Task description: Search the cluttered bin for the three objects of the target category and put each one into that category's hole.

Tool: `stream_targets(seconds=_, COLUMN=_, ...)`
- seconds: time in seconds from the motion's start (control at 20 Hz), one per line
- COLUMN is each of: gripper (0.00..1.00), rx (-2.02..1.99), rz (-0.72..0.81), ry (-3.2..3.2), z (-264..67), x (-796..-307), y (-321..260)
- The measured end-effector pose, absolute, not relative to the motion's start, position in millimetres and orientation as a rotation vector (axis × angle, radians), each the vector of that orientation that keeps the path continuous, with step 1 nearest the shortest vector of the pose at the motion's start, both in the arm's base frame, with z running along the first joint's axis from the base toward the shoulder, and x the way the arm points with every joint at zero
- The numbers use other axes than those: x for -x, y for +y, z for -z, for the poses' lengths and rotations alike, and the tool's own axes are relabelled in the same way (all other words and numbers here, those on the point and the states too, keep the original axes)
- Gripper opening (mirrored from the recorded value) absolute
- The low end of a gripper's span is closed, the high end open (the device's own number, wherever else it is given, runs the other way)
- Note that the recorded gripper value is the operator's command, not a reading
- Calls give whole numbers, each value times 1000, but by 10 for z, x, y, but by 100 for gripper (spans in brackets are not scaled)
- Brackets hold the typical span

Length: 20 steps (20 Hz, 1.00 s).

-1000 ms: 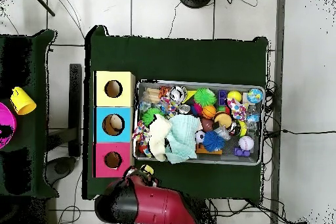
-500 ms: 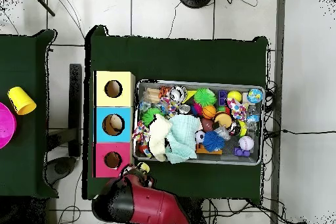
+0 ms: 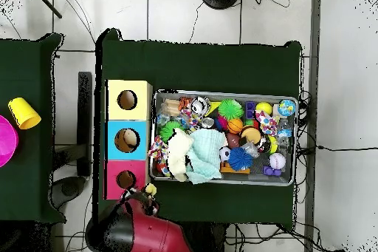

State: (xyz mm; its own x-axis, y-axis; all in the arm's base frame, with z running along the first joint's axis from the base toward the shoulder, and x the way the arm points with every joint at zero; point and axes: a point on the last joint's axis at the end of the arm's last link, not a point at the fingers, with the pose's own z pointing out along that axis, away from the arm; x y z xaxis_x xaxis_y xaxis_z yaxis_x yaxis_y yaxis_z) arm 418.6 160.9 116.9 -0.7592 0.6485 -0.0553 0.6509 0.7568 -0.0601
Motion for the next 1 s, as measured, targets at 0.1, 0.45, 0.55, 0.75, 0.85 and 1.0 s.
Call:
stream_targets(seconds=0.1, gripper=0, rx=-1084, rz=142, ry=2900, z=-1203, x=-4122, y=1649)
stream_targets(seconds=0.45, gripper=0, rx=-1062, rz=193, ry=2955, z=-1324, x=-3940, y=1783)
stream_targets(seconds=0.55, gripper=0, rx=-1064, rz=194, ry=2976, z=-1336, x=-3905, y=1830)
stream_targets(seconds=0.75, gripper=0, rx=-1054, rz=198, ry=2987, z=-1351, x=-3885, y=1876)
stream_targets(seconds=0.85, gripper=0, rx=-1047, rz=204, ry=2985, z=-1380, x=-3899, y=1886)
stream_targets(seconds=1.0, gripper=0, rx=-1040, rz=210, ry=2983, z=-1428, x=-3934, y=1899)
